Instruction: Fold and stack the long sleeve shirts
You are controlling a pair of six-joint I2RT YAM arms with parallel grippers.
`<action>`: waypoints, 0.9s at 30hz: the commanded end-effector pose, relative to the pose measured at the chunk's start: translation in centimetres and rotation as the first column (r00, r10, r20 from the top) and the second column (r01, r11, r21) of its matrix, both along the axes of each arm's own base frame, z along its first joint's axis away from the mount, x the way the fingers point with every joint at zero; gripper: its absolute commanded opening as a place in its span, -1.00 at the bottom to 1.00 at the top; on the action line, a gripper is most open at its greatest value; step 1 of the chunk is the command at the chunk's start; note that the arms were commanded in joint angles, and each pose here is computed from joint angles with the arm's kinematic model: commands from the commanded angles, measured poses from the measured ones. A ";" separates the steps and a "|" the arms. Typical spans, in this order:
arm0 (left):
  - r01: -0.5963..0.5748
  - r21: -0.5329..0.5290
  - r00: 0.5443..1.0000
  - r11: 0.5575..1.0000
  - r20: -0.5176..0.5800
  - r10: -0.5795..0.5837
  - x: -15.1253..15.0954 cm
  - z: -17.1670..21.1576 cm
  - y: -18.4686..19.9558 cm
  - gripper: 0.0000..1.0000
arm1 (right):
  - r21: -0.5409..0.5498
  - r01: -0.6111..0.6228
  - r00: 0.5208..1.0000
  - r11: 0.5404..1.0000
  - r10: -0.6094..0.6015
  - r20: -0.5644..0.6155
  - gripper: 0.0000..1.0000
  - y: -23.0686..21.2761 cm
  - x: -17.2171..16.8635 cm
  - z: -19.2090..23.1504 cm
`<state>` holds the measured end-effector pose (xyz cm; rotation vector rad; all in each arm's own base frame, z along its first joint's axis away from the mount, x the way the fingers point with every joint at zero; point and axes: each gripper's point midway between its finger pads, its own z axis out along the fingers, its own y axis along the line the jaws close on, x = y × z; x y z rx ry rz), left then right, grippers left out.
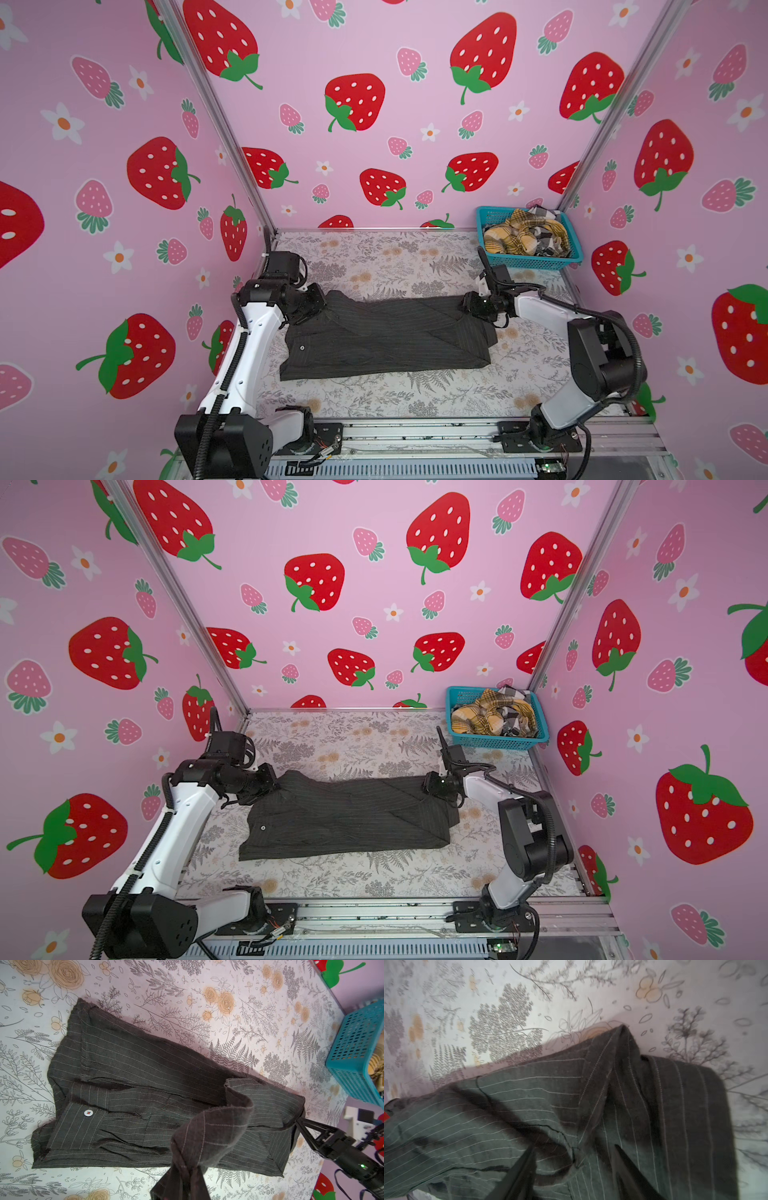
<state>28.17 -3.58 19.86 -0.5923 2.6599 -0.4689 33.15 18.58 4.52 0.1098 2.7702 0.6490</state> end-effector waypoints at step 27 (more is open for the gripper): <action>-0.110 0.090 0.953 0.990 -0.274 0.131 4.4 -9.0 7.4 -1.00 | 0.066 -0.101 0.995 0.993 0.100 0.019 -0.84 1.3 -0.4 -1.2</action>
